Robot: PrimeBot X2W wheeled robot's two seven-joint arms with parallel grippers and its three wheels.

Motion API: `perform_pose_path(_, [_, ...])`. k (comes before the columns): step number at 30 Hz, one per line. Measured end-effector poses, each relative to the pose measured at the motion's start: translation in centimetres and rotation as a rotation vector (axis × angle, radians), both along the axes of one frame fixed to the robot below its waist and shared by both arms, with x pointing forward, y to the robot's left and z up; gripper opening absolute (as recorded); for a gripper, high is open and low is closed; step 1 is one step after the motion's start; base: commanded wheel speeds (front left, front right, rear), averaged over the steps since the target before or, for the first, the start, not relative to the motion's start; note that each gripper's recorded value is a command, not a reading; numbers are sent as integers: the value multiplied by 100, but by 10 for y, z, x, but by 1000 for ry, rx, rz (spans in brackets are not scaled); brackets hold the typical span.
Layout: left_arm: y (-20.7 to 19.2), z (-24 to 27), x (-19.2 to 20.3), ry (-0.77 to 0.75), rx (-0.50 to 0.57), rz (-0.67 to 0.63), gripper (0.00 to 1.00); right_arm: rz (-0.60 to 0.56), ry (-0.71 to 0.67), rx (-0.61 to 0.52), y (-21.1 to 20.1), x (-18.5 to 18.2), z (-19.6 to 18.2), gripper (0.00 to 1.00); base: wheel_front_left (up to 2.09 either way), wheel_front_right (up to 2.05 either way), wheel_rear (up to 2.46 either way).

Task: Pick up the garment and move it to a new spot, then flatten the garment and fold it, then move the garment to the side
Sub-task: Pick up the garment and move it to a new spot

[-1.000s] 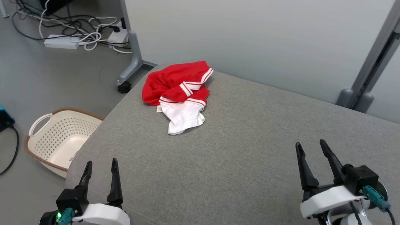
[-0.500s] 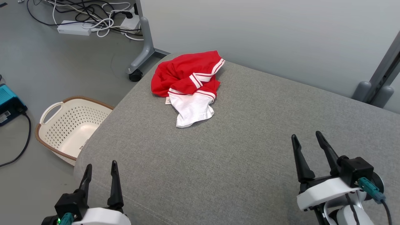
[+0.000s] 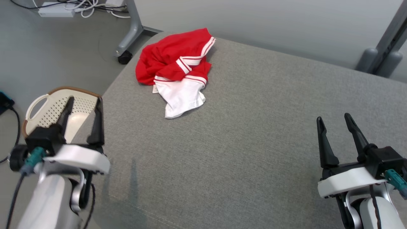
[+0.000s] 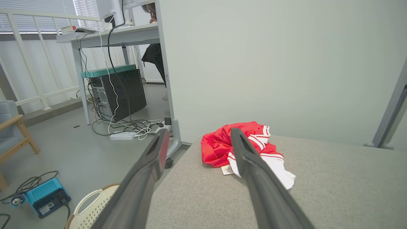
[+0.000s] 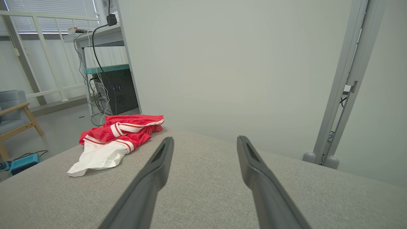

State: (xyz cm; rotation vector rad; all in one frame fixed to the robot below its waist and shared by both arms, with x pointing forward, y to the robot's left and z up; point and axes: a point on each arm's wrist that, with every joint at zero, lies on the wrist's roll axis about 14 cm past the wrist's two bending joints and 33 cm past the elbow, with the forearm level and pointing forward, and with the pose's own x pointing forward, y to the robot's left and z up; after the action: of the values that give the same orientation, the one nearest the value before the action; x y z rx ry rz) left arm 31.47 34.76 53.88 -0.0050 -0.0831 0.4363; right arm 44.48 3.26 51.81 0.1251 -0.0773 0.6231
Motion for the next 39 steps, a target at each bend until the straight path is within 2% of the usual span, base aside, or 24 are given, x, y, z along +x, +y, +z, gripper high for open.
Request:
perform_pose_path(4, [2, 24, 52, 37, 120, -108, 100, -42, -7, -11, -14, 14, -3, 100, 0, 0, 0])
perform_pose_path(9, [1, 32, 118, 119, 176, -205, 100, -102, -6, -30, -36, 30, -10, 100, 0, 0, 0])
perform_pose_path(10, [1, 32, 118, 119, 176, -205, 100, -102, -6, -30, -36, 30, -10, 100, 0, 0, 0])
perform_pose_path(11, [3, 30, 143, 160, 188, -226, 100, -133, -1, -37, -48, 36, -15, 100, 0, 0, 0])
perform_pose_path(13, [4, 23, 166, 199, 169, -242, 100, -163, 7, -50, -60, 39, -20, 100, 0, 0, 0])
perform_pose_path(18, [0, -15, 207, 350, 137, -284, 100, -234, 16, -81, -88, 48, -30, 100, 0, 0, 0])
perform_pose_path(25, [-21, -85, 231, 562, 61, -345, 100, -298, 41, -122, -114, 55, -46, 100, 0, 0, 0])
perform_pose_path(30, [-41, -132, 233, 681, -8, -393, 100, -324, 58, -143, -126, 58, -57, 100, 0, 0, 0])
perform_pose_path(39, [-12, -168, 215, 801, -8, -324, 100, -334, 49, -157, -129, 62, -57, 100, 0, 0, 0])
